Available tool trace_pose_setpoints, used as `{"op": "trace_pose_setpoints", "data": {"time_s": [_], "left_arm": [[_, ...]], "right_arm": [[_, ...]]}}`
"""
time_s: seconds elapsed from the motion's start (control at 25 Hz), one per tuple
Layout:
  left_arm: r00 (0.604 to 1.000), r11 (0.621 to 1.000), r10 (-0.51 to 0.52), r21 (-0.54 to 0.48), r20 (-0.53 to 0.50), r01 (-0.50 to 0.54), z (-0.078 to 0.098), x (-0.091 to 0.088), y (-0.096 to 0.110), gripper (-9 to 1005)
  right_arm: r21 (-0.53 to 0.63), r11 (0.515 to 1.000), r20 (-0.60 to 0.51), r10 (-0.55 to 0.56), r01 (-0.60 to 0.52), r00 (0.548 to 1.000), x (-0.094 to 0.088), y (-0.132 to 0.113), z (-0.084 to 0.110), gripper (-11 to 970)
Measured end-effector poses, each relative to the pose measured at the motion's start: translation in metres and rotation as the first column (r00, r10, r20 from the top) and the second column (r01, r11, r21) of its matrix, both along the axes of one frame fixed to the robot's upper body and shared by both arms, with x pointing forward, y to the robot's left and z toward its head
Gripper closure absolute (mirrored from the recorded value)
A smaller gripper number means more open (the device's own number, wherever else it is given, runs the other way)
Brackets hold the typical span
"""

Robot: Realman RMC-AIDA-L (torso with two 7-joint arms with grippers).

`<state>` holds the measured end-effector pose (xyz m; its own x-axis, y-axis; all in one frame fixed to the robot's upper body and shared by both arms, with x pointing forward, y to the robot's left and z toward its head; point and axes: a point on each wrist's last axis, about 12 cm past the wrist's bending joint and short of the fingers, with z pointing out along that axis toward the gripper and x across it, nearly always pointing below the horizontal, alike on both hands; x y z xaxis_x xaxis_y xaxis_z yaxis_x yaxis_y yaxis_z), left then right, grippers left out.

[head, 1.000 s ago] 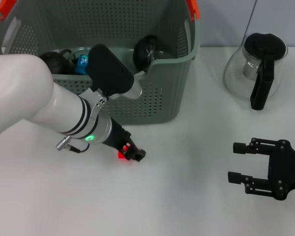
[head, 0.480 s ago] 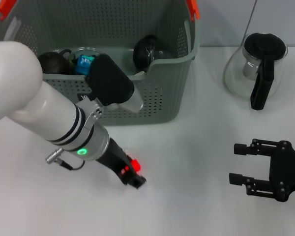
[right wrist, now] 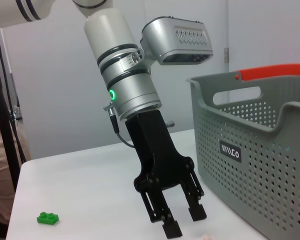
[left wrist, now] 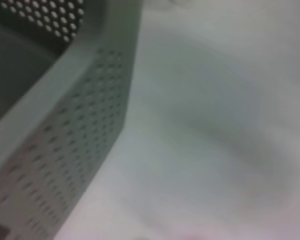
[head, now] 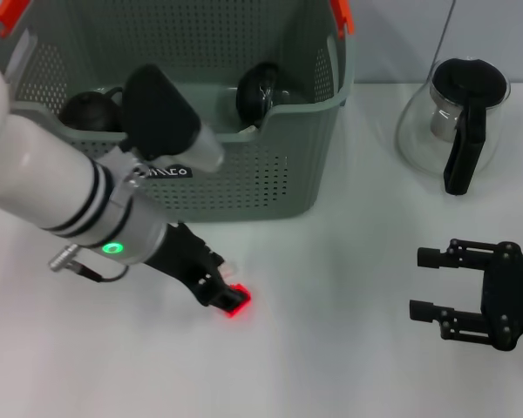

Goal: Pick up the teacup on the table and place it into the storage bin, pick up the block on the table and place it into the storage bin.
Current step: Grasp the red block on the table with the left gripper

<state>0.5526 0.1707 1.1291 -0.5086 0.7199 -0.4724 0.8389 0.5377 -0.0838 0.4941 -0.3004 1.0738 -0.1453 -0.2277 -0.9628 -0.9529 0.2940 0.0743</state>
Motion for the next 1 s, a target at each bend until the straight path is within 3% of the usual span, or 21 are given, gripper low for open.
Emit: {"op": "trace_pose_setpoints", "data": {"time_s": [0.28,0.64,1.0], "left_arm": [[0.999,0.999,-0.039,0.006,0.006,0.039,-0.005,0.001,0.015,363],[0.993,1.0,0.012,0.005,0.118,-0.013,-0.032,0.012,0.007,365],[0.998,1.0,0.03,-0.009,0.048,-0.029,-0.034,0.015,-0.001,369]], "right_arm": [[0.003,1.0,-0.048,-0.021,0.021,0.999,0.007,0.001,0.003,258],[0.016,1.0,-0.081,-0.02,0.022,0.997,0.008,0.003,0.004,258],[0.018,1.0,-0.089,-0.015,0.017,0.996,0.009,0.004,0.005,259]]}}
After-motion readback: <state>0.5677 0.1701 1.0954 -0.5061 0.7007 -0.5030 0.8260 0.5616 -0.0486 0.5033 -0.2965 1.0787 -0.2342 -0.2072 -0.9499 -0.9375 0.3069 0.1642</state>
